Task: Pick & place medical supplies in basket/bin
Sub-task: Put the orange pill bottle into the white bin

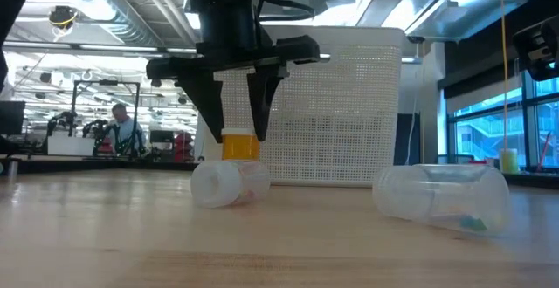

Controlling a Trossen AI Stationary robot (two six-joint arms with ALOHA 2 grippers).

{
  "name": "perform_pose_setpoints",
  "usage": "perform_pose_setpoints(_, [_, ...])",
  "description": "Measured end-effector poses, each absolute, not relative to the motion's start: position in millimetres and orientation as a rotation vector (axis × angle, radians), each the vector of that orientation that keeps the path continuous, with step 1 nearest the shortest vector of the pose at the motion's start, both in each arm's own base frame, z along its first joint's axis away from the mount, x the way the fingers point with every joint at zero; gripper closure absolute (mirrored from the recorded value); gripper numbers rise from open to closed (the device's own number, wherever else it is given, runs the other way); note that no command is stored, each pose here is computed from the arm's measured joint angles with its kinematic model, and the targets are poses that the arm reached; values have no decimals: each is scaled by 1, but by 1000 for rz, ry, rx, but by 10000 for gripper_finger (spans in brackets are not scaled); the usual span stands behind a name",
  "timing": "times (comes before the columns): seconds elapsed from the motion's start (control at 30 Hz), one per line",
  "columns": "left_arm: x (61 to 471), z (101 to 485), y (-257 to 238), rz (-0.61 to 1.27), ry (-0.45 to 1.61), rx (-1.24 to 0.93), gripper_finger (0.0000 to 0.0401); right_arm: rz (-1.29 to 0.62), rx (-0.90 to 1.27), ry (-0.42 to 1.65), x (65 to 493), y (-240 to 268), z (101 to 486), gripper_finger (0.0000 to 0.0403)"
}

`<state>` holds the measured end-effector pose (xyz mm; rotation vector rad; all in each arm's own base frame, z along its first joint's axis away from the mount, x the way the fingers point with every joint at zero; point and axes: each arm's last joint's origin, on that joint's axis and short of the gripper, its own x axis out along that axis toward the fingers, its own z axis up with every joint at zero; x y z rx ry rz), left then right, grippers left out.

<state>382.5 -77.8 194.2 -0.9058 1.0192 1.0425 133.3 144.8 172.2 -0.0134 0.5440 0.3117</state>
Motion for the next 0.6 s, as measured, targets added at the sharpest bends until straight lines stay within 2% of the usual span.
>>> perform_pose_setpoints(0.27, [378,203,-97,935,1056,-907,199,310,-7,544,133,145,172,153])
perform_pose_setpoints(0.6, [365,261,-126,646,892,-983,200,311,-7,543,133,145,172,153])
